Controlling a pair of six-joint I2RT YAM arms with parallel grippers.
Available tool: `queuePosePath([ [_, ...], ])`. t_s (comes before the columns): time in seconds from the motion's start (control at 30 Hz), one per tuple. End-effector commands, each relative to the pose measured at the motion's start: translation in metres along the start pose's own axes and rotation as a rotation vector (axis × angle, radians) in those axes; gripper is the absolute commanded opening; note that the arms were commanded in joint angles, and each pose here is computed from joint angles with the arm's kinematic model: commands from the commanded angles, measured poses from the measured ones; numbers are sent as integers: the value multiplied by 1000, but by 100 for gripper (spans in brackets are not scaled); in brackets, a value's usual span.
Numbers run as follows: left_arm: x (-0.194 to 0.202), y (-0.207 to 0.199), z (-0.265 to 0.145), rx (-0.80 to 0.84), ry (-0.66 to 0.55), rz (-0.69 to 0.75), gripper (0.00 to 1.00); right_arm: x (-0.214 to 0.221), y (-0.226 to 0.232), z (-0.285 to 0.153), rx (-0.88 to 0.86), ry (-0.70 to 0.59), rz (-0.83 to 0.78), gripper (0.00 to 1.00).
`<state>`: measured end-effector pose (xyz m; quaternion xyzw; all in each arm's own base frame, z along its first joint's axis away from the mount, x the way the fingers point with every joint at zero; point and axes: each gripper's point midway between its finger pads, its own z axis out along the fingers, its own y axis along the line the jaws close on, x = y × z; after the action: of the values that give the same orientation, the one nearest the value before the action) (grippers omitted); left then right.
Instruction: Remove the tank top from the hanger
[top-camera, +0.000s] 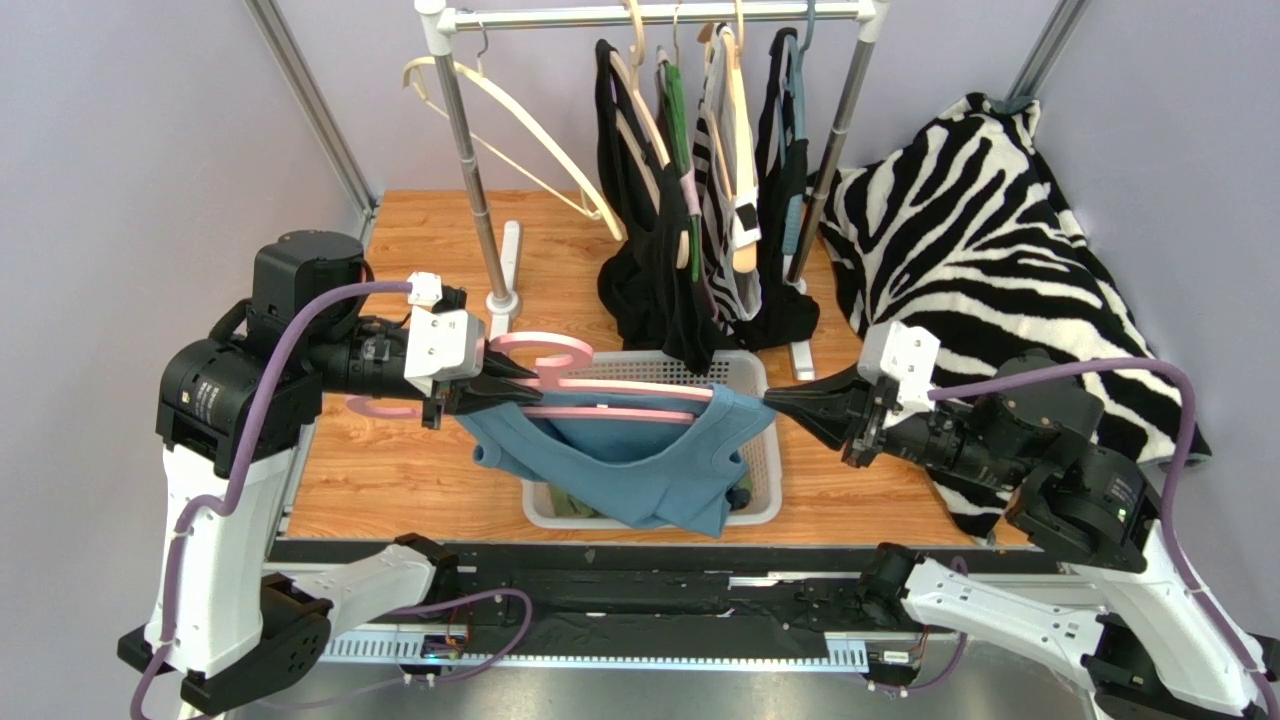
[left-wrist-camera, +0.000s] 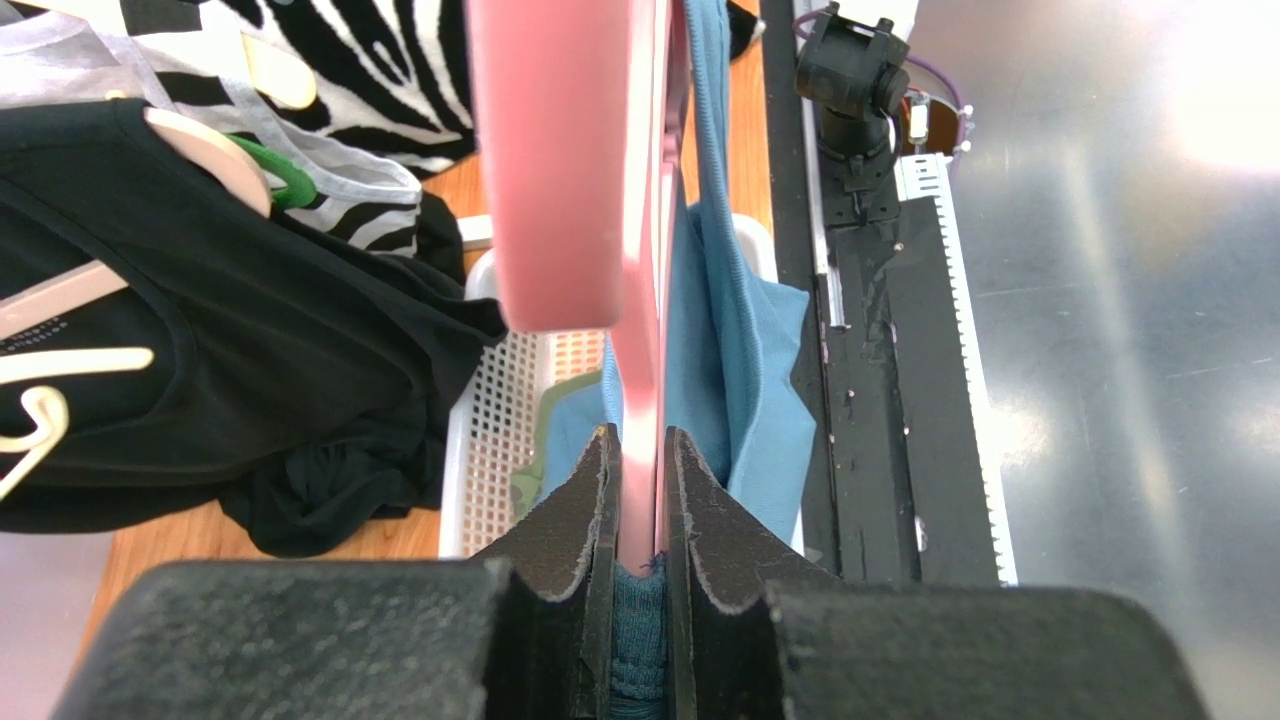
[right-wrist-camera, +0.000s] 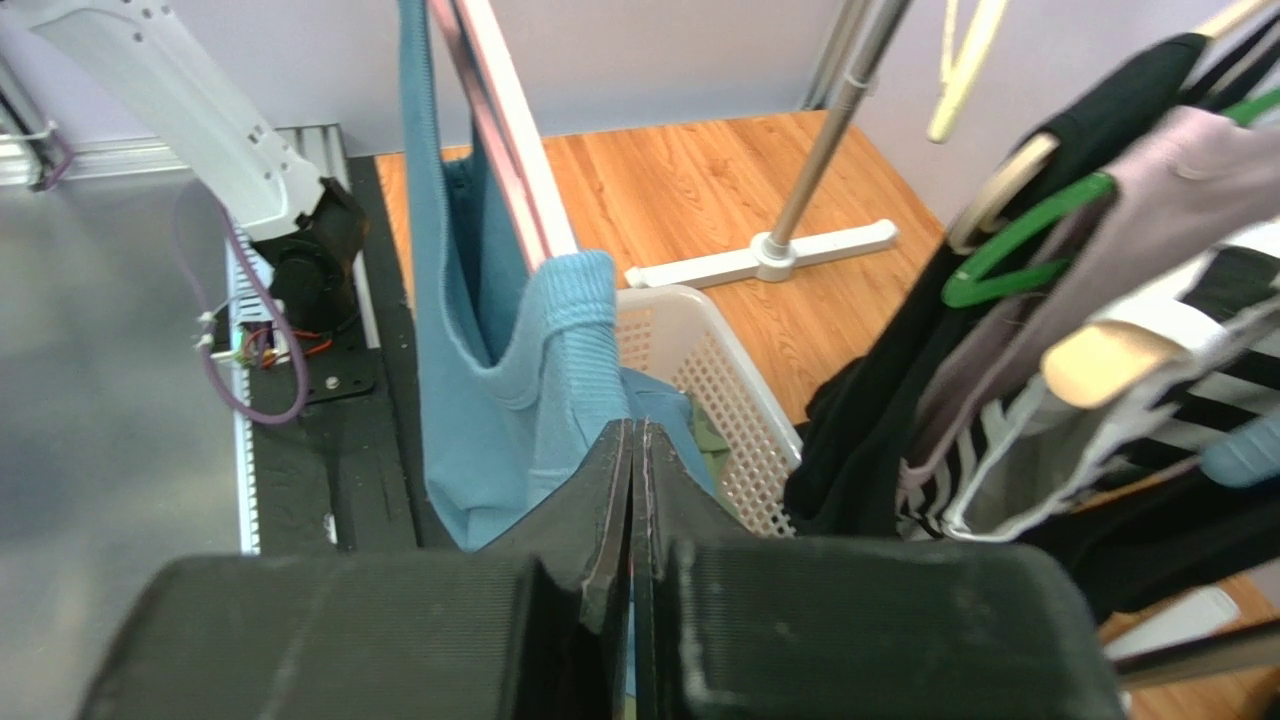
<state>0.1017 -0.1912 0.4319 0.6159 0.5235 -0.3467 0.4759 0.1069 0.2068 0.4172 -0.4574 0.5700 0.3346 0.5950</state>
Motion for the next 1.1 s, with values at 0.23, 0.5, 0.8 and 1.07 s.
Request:
queuePosePath([
  [0.23,4,-29,-7,64,15,-78,0,10,-9,-23,97,-1,23,30],
  [0.5,4,-30,-9,57,18,-76,0,4,0,-13,35,-22,34,40],
  [0.8,5,-30,-9,56,20,-75,0,6,8,3,-30,-11,49,30],
  [1.07,10,-31,-8,57,30,-81,0,3,6,-3,-11,-22,38,16],
])
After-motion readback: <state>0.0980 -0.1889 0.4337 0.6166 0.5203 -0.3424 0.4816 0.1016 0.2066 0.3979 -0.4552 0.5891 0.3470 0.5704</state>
